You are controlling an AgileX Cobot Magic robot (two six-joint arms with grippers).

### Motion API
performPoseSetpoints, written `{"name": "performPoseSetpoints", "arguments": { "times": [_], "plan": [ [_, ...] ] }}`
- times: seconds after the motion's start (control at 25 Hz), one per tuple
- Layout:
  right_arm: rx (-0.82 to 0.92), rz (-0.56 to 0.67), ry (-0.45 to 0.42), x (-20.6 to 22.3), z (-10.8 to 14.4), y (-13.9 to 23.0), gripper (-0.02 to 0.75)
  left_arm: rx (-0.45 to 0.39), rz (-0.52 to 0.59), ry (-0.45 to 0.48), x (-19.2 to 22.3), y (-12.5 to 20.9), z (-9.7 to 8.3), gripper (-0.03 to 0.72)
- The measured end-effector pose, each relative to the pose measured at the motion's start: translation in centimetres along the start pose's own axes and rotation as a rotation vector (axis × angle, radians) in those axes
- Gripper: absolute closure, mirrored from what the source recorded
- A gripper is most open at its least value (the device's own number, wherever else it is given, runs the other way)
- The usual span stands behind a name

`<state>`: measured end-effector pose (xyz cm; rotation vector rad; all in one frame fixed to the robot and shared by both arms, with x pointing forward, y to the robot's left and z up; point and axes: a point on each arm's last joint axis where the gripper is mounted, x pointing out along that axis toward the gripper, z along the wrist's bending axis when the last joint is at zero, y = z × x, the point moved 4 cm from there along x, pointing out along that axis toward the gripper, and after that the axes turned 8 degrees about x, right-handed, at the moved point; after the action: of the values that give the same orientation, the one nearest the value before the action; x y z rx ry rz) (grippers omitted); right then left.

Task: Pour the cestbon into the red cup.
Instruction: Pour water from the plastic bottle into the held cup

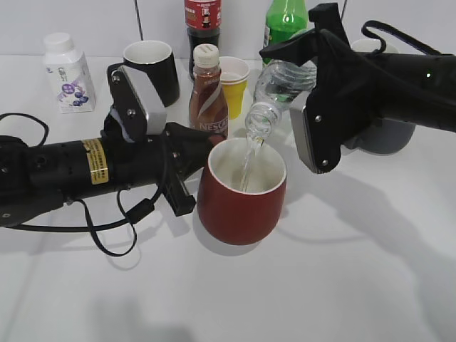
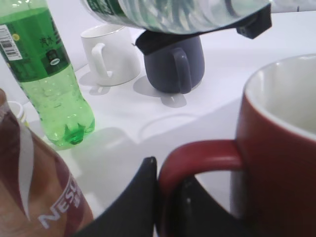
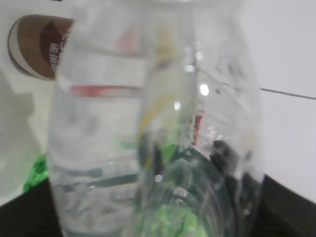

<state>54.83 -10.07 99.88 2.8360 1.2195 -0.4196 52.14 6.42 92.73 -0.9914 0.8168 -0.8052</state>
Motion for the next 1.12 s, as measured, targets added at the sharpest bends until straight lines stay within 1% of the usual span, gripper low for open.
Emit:
{"name": "performPoseSetpoints", "arguments": {
  "times": [1.12],
  "plan": [
    [-0.1, -0.011, 0.016, 0.0, -0.2, -0.15, 0.246, 0.002, 0.004, 0.002, 0.0, 0.05, -0.03, 0.645]
  ]
}}
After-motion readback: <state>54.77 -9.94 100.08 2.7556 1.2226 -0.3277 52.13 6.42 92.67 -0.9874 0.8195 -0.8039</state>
